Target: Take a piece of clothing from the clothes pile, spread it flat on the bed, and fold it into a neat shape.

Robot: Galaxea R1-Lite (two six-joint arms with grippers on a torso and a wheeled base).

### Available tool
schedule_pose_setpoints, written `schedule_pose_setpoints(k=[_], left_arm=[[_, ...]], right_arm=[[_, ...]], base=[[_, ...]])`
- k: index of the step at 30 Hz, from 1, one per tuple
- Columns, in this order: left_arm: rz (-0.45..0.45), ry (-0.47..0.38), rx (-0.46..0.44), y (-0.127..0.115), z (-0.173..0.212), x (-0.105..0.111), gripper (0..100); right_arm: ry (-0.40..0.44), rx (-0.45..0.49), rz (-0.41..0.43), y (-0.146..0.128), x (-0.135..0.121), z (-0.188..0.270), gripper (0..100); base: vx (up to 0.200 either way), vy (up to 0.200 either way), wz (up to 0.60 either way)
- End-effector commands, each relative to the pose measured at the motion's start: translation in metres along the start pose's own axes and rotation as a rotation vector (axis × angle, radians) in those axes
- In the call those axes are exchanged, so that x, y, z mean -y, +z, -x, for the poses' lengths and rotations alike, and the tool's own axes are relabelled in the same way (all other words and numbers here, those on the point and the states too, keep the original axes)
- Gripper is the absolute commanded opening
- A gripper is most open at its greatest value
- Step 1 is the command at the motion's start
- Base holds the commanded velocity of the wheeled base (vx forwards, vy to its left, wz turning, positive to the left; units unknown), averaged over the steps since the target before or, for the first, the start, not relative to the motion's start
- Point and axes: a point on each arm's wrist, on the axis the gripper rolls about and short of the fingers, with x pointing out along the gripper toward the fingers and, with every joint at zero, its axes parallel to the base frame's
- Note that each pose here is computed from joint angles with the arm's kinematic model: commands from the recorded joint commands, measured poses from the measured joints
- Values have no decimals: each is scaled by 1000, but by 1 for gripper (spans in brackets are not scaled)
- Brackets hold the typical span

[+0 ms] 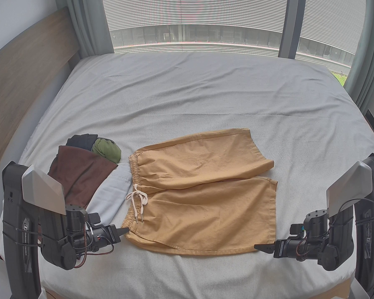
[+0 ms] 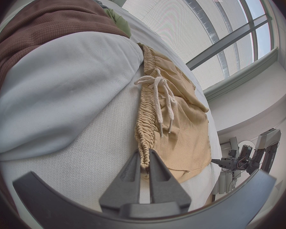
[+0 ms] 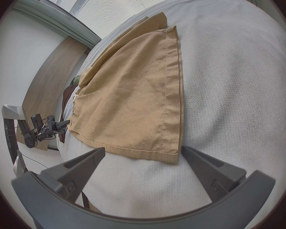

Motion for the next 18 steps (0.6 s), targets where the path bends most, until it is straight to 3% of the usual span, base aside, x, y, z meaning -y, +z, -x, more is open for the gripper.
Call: schedule_pose_setpoints(k=[1, 10, 11, 18], left_arm=[[1, 0, -1, 0, 0, 0, 0], [2, 1, -2, -1, 0, 0, 0], [2, 1, -2, -1, 0, 0, 0], [2, 1, -2, -1, 0, 0, 0]], right_arm=[[1, -7, 0, -2, 0, -3, 100], [2, 3, 1, 1, 1, -5, 100], [2, 3, 1, 1, 1, -5, 0], [-3, 12, 0, 2, 2, -4, 0]], base=[[0, 0, 0], [0, 0, 0], [0, 0, 0], [0, 0, 0]])
